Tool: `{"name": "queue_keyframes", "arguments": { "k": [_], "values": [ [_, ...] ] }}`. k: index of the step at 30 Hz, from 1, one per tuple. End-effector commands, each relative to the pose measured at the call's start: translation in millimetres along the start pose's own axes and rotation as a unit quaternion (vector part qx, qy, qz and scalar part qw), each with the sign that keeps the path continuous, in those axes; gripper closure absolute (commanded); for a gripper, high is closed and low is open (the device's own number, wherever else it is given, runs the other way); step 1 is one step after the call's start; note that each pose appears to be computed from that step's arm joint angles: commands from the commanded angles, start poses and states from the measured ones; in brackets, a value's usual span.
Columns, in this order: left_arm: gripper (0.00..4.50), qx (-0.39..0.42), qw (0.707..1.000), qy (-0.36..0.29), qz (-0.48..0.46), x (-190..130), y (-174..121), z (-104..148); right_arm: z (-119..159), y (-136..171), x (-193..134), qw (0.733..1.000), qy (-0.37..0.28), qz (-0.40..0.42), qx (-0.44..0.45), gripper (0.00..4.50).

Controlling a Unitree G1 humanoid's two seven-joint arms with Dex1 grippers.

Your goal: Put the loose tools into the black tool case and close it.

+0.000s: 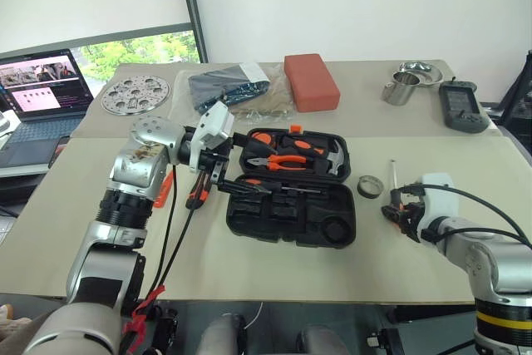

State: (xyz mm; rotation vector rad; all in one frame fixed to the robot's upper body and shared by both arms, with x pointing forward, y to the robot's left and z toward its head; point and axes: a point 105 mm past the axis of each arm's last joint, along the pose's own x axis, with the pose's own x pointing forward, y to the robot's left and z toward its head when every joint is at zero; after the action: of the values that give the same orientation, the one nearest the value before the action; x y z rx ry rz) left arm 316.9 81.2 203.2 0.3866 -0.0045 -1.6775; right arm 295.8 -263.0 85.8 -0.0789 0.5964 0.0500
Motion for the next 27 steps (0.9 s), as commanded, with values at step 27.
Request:
{"name": "queue_keyframes", "arguments": {
  "k": [27],
  "values": [
    [0.0,-0.048,0.994,0.046,0.082,-59,-46,-5,52,100,-8,0.787,-0.166,0.367,-0.468,3.52]
  ]
}}
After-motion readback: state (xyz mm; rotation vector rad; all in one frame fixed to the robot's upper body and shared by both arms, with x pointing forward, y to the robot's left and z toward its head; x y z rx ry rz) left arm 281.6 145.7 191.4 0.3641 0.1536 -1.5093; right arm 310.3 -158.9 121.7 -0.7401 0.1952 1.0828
